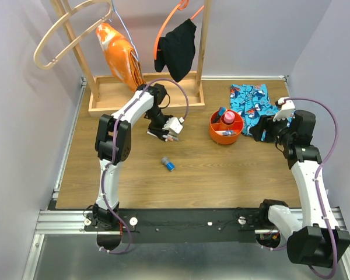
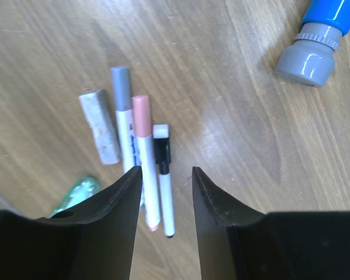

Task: Sort the stationery into containers
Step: Pick up the pen from the center of the board.

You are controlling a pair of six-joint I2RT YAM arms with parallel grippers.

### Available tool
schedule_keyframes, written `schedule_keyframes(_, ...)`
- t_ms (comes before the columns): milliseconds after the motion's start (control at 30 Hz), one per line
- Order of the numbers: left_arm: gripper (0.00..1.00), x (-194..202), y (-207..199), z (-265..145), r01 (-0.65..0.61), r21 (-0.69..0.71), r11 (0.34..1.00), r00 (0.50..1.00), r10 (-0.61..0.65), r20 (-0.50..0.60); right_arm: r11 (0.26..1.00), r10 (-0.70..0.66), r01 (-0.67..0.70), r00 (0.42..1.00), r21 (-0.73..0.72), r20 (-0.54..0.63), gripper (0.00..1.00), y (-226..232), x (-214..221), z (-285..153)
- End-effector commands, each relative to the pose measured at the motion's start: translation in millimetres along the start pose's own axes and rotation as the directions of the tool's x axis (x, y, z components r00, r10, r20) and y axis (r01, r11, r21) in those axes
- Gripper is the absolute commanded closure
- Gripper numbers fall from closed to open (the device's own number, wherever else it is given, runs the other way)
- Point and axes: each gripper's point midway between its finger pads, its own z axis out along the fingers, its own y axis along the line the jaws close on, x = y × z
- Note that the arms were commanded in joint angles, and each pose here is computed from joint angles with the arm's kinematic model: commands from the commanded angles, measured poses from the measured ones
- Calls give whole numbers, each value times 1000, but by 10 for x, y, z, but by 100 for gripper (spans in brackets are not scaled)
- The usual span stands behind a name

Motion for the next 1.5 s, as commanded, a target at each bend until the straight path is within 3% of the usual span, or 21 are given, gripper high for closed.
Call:
schedule_keyframes(0,52,-39,28,50,14,31,999,1000,-14,17,1000,0,0,1000,22,6,25,-73,11,56)
schedule_keyframes(800,59,253,-180,468,96,112,989,995,-93,-35,1000,-4,4,1000,31,1,25,-98,18,69)
schedule_keyframes(1133,50,-105,77,125,33,-103,994,999,-30,34,1000,0,0,1000,25,0,25,-85,34,70)
schedule_keyframes(1467,51,-124,-10,221,57,-88,994,998,-55,33,1000,5,-5,1000,26,10,25,-89,-2,82)
